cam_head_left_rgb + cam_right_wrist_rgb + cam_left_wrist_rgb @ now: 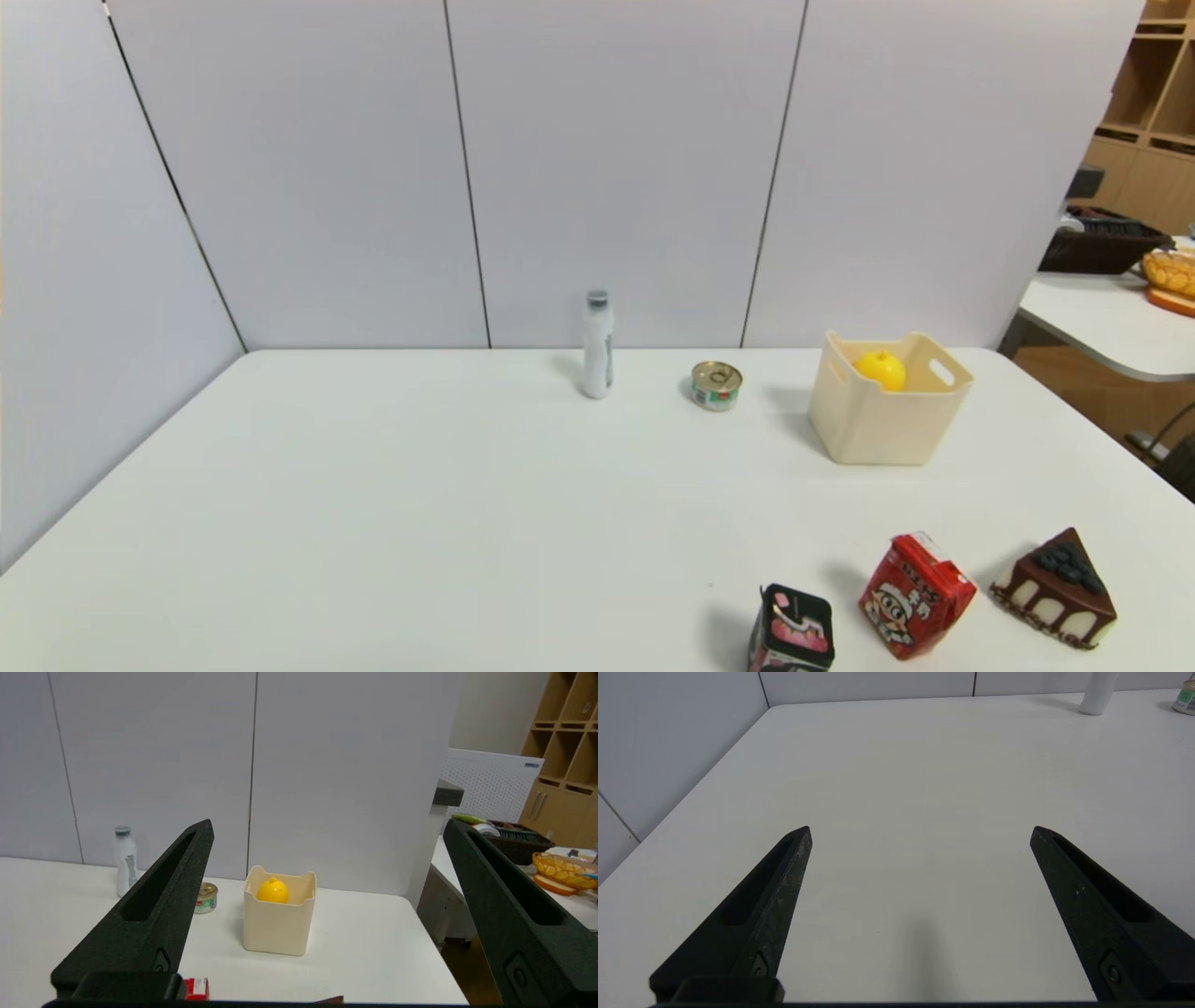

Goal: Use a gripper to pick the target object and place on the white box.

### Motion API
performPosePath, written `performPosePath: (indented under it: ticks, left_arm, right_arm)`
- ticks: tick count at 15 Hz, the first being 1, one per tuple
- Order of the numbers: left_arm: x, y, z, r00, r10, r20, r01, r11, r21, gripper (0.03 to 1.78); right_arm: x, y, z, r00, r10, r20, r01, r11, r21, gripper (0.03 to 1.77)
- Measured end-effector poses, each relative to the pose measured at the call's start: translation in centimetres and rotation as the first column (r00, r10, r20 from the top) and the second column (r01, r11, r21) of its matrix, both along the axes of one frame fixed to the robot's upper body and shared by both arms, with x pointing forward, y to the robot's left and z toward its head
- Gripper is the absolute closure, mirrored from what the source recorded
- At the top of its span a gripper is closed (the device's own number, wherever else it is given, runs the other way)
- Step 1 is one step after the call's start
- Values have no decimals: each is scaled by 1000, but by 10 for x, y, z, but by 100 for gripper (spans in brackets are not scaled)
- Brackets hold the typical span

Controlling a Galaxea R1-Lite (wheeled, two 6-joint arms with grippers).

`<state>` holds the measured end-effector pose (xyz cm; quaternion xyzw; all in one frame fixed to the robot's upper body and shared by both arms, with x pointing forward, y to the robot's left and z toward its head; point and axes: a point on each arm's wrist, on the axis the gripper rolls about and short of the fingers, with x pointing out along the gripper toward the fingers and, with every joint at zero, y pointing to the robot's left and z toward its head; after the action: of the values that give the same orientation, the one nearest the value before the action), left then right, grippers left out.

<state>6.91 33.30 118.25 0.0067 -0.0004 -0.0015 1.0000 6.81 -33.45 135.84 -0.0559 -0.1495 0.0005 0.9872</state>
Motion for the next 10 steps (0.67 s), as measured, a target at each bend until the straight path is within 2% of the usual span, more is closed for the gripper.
performPosePath:
  ticks: [4,10]
  left_arm:
    - [0,0,0,1000,0,0,0,1000,0,12]
    - [0,0,0,1000,0,0,0,1000,0,12]
  right_arm:
    - [-10,0,-55,1000,17,-6,-17,1000,-3,11]
    - [-4,-1,-138,996,16,-85,-19,999,-27,11]
